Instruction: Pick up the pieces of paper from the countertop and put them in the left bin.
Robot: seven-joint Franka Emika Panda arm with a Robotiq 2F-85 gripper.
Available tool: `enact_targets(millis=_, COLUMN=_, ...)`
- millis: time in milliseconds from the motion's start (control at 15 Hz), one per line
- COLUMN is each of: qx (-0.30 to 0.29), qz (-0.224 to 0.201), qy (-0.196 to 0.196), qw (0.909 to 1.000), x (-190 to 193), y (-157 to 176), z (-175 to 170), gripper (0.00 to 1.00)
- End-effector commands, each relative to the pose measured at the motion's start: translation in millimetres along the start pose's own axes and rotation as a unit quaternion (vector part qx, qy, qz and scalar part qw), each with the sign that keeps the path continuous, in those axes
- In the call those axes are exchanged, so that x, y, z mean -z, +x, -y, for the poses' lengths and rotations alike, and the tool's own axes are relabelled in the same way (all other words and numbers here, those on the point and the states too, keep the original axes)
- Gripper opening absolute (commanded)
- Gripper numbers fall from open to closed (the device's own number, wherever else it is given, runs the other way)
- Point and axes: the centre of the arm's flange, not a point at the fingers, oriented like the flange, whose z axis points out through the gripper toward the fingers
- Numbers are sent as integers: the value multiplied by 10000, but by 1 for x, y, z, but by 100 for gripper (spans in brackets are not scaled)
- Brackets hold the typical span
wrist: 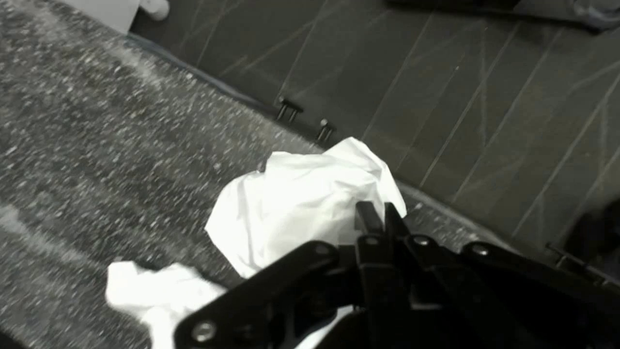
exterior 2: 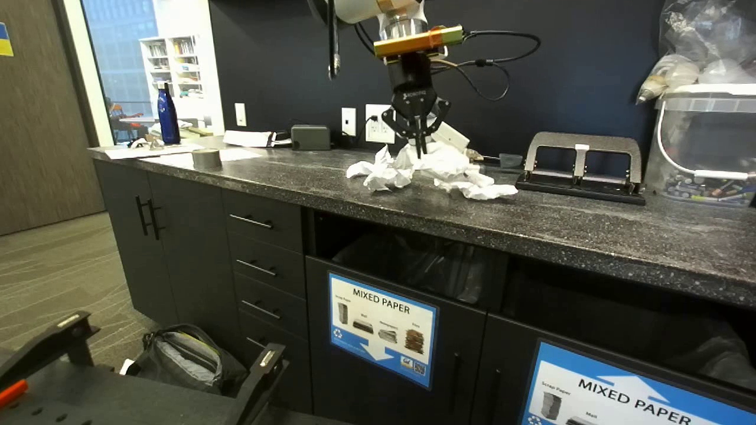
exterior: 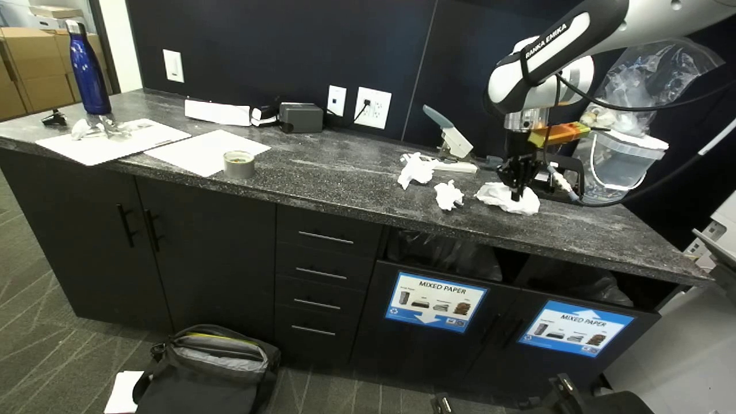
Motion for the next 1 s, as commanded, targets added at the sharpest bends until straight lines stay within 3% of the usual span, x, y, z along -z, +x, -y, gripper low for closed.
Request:
enact_targets(millis=0, qx=199, qz=518, qy=885, qw=9945, x=-13, y=-38, z=27, gripper=6)
enact_targets(millis=133, qx=327, qz=702, qy=1279, qw=9888, x=-26, y=-51, z=42, gripper=7)
enact_targets(millis=533, qx=604, qz=1105, qy=1962, qw=9724, x=-43, y=-110, z=70, gripper=6)
enact_targets(millis=933, qx=569, qz=458, qy=1897, qw=9791, x=-72, y=-171, z=91, gripper=6)
